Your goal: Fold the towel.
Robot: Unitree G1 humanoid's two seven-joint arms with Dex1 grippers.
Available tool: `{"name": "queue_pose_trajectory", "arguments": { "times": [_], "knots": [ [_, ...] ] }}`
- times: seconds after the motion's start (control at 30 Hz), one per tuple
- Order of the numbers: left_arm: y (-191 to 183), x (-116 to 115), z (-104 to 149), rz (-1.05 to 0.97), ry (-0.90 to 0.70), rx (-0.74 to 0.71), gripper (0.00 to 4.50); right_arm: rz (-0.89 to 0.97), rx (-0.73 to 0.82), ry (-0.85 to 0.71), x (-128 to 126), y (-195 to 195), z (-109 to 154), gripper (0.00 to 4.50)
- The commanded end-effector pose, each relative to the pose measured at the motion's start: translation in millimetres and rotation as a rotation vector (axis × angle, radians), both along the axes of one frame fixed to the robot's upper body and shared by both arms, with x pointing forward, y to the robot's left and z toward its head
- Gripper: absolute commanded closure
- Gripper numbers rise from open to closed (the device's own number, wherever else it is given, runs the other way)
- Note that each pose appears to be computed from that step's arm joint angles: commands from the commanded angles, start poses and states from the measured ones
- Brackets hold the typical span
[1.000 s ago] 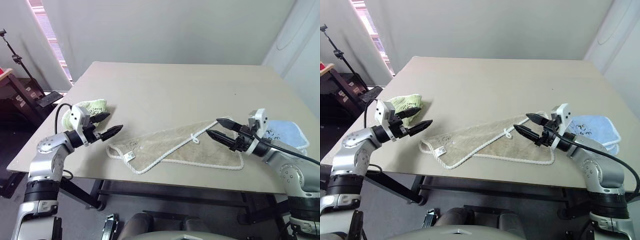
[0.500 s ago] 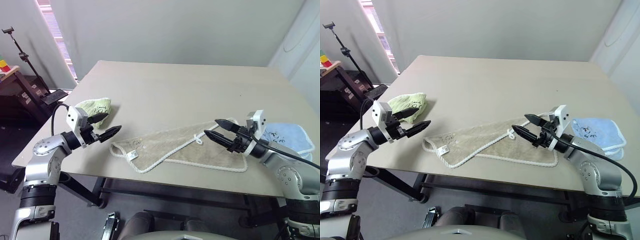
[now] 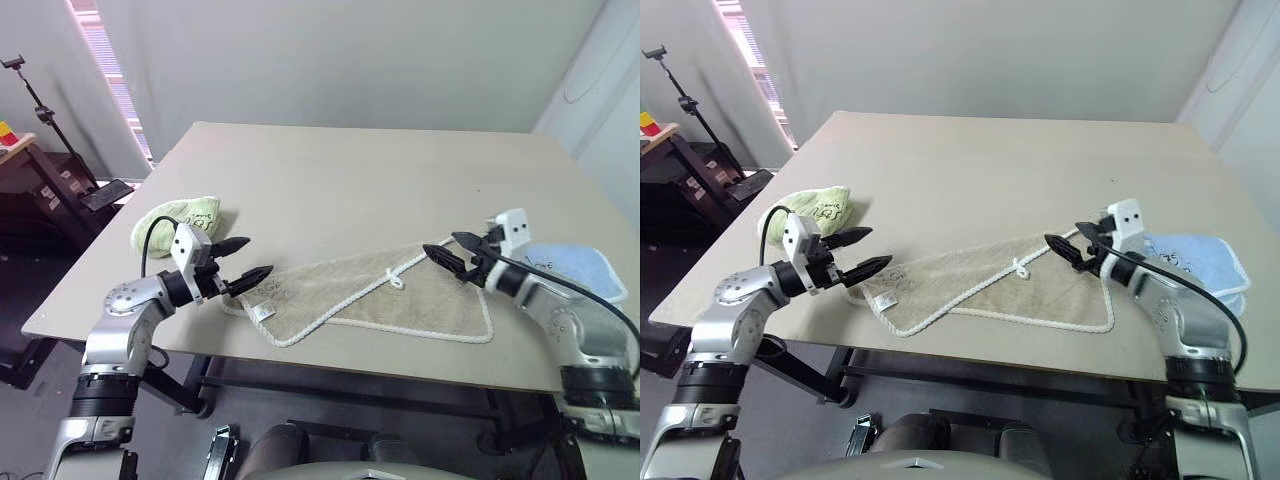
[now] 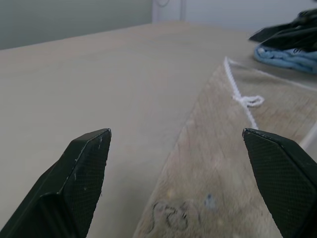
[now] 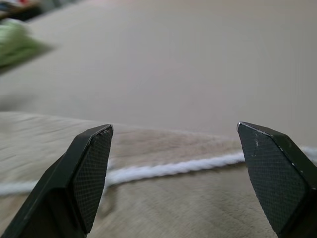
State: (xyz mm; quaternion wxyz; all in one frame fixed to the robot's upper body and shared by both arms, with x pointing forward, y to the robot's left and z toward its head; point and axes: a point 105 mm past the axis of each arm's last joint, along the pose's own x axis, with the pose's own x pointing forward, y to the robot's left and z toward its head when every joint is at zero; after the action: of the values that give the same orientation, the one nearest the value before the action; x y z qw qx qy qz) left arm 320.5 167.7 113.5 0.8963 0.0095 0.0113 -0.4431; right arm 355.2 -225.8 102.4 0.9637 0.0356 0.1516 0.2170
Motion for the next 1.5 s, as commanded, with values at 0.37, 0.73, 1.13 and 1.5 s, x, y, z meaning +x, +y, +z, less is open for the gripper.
{"name": "queue_pose_trajectory", "arguments": {
  "times": [0.37,0.73,1.13,1.5],
  "knots": [
    [-1,6,12,0.052,-0.081,-0.004,0.01,-0.352,0.026,-0.086,64,-16,-15,0.30],
    [-1,4,10,0.065,-0.083,-0.002,0.01,-0.256,-0.045,-0.131,41,-44,11,0.30],
    [-10,11,8,0.048,-0.081,-0.012,0.01,-0.301,-0.039,0.064,39,-49,-23,0.30],
    [-9,10,10,0.050,-0.086,-0.009,0.01,-0.348,-0.144,0.120,48,-60,-40,0.30]
  ]
}}
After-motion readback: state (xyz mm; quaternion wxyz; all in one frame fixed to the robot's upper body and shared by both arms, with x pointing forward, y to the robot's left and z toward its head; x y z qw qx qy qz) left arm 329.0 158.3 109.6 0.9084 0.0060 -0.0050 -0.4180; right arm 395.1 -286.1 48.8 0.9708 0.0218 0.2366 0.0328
